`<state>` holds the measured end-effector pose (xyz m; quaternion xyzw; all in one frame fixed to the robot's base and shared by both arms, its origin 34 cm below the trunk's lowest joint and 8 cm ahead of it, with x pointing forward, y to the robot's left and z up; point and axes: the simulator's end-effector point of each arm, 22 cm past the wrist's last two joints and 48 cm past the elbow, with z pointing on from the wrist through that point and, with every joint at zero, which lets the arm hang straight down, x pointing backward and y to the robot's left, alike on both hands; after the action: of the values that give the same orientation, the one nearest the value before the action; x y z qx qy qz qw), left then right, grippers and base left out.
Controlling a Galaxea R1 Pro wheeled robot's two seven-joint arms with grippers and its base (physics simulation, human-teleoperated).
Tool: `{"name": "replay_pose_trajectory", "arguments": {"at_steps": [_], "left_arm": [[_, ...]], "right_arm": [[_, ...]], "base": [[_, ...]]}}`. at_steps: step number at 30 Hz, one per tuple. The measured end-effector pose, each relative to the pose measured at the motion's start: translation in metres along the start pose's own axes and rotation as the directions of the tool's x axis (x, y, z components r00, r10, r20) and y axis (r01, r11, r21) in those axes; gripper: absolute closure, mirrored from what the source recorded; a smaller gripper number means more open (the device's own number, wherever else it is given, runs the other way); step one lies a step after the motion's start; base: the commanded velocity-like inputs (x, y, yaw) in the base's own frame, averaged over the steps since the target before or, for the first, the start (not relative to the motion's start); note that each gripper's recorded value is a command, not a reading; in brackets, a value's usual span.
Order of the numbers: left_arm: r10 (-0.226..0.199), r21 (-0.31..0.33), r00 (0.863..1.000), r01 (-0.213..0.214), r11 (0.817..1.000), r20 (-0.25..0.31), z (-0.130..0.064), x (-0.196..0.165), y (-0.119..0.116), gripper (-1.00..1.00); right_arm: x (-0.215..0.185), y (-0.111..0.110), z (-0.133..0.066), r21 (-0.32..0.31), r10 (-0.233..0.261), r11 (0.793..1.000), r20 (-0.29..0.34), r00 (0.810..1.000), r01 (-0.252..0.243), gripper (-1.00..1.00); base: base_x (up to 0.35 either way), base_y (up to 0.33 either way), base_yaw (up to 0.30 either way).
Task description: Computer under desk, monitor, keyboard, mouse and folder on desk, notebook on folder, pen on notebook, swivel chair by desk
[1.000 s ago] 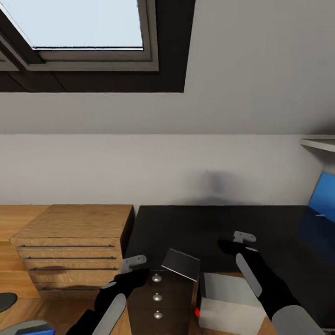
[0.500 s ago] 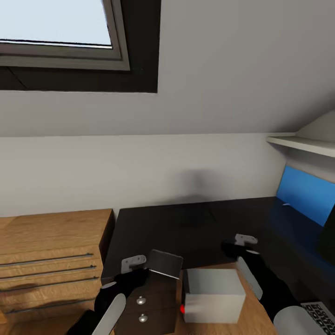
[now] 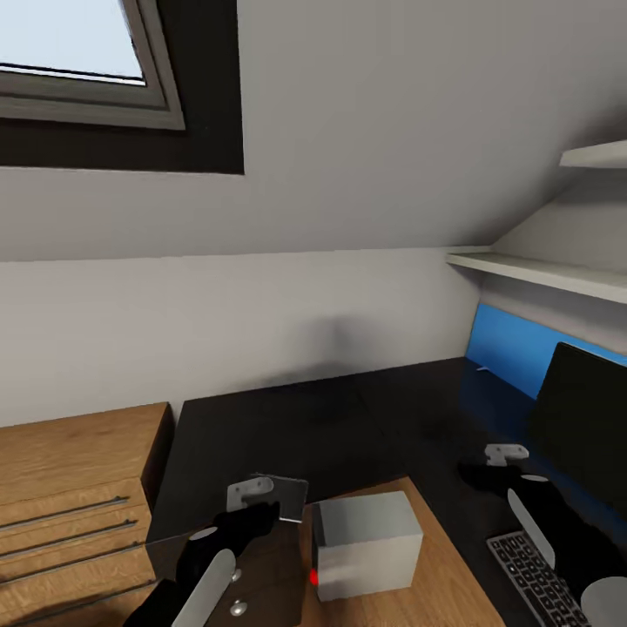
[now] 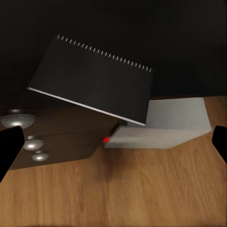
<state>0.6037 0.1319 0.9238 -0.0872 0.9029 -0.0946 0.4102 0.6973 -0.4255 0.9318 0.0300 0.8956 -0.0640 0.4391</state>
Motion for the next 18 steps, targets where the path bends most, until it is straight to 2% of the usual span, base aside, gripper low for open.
{"name": "replay_pose_trajectory", "arguments": {"at_steps": [3,8,16,18], "left_arm": [[0.006,0.005,1.000,-0.006,1.000,0.000,-0.001,0.001,-0.003,-1.00],[0.060,0.050,0.998,-0.060,0.997,0.005,-0.008,0.007,-0.027,-1.00],[0.070,0.062,0.998,-0.070,0.996,0.004,-0.010,0.009,-0.033,-1.00],[0.070,0.065,0.998,-0.070,0.995,0.003,-0.010,0.009,-0.034,-1.00]], "right_arm": [[0.009,-0.019,0.001,0.015,-0.007,1.000,-0.018,1.000,0.007,1.00],[0.015,-0.028,0.002,0.020,-0.038,0.999,-0.025,0.999,0.039,1.00],[0.020,-0.021,0.006,0.029,-0.087,0.996,-0.014,0.996,0.088,1.00],[0.020,-0.022,0.008,0.033,-0.093,0.995,0.021,0.995,0.092,1.00]], "base": [[0.000,0.000,-0.296],[0.000,0.000,-0.222],[0.002,0.000,-0.026],[0.093,0.000,-0.001]]}}
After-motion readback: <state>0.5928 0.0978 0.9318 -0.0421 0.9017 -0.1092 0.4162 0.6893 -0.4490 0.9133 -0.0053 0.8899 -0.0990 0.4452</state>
